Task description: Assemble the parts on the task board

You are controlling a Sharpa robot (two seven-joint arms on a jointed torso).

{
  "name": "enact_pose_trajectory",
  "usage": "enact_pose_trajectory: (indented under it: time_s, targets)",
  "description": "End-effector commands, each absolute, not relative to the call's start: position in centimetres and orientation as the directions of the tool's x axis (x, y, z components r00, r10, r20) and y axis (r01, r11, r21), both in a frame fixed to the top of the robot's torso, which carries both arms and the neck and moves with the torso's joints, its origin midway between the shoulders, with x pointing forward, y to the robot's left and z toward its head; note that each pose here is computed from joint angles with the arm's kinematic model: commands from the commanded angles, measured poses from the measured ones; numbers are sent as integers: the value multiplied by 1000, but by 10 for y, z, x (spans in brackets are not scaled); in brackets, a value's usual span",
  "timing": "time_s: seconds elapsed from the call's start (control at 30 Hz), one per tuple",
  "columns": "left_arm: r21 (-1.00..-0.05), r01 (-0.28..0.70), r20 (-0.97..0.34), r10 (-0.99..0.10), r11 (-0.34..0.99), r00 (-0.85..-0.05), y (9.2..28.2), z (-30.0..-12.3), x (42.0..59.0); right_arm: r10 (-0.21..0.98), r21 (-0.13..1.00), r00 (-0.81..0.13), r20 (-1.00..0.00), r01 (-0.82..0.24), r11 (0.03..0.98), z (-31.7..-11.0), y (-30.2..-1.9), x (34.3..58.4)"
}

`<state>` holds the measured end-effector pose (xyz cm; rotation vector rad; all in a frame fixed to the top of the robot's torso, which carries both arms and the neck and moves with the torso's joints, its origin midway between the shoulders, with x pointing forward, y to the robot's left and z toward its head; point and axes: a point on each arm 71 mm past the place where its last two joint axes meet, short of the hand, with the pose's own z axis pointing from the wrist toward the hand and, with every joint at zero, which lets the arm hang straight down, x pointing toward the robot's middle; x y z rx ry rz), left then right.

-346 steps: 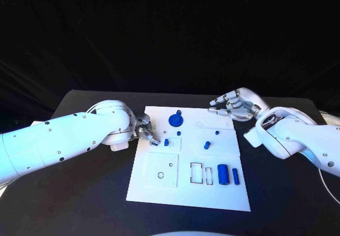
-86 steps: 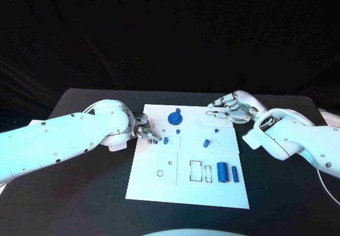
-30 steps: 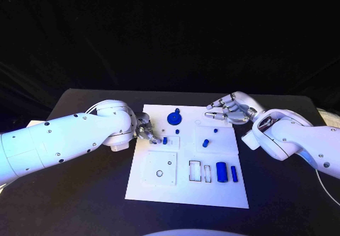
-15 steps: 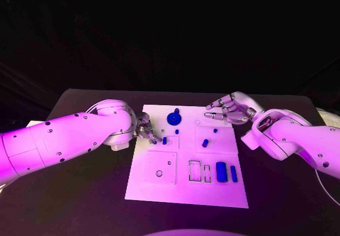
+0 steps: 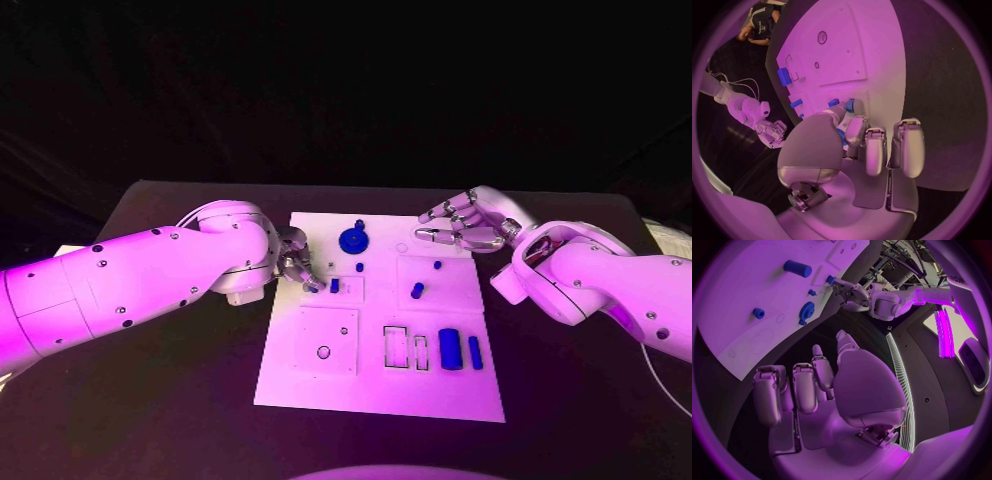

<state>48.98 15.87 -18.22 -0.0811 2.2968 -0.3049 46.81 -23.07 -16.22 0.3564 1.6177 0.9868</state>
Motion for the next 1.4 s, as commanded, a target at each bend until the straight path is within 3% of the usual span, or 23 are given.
enact_pose_trajectory:
  time_s: [0.03, 0.67, 1.07, 1.4]
  targets:
    - [-239, 44, -701, -141, 970, -700, 159, -187, 488, 679, 751, -320, -661, -275, 601, -163, -229, 467]
    - [-295, 14, -690, -203, 955, -694, 166, -179, 488, 679, 750, -318, -661, -274, 602, -164, -229, 468]
    - [-336, -35, -608, -245, 941, -755, 173, -160, 497, 680, 750, -315, -662, -272, 604, -164, -230, 469]
    - [-297, 5, -478, -144, 955, -866, 164, -160, 510, 680, 750, -317, -661, -272, 602, -164, -228, 470]
